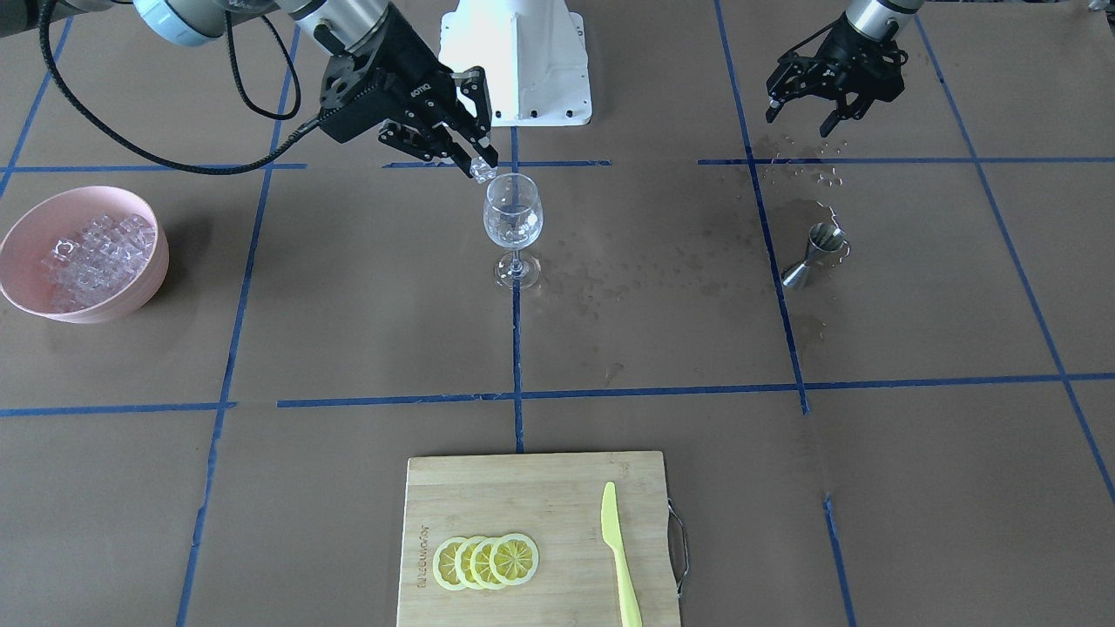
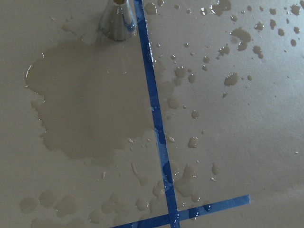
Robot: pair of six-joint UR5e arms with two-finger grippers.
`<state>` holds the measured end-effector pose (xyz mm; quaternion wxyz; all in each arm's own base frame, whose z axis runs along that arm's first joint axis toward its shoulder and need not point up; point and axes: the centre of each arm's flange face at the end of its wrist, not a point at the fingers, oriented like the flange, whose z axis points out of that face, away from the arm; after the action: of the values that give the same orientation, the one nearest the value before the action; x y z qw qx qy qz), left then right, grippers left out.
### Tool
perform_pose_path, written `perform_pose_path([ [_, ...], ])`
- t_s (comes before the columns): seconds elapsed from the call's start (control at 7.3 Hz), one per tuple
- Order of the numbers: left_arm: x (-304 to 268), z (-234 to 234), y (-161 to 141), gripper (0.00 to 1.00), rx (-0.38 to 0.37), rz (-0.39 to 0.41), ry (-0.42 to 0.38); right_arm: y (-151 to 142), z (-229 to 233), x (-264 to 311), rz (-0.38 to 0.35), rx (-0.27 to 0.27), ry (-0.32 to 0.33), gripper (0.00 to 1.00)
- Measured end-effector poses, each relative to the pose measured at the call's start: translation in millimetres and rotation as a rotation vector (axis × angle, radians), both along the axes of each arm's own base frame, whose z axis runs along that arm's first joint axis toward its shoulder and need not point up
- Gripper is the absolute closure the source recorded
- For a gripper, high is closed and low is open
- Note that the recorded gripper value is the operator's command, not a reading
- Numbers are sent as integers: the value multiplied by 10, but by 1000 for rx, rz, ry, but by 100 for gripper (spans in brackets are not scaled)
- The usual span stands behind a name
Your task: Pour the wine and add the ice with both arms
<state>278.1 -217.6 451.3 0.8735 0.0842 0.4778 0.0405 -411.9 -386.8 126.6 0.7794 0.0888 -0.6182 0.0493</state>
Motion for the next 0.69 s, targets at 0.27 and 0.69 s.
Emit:
perform_pose_path([
  [0.27, -43, -116, 3, 0, -22, 21, -16, 75, -30, -163, -2, -1, 11, 94],
  [0.69, -150, -356, -15, 0, -44, 41, -14, 87, -37, -255, 10, -44, 8, 17],
])
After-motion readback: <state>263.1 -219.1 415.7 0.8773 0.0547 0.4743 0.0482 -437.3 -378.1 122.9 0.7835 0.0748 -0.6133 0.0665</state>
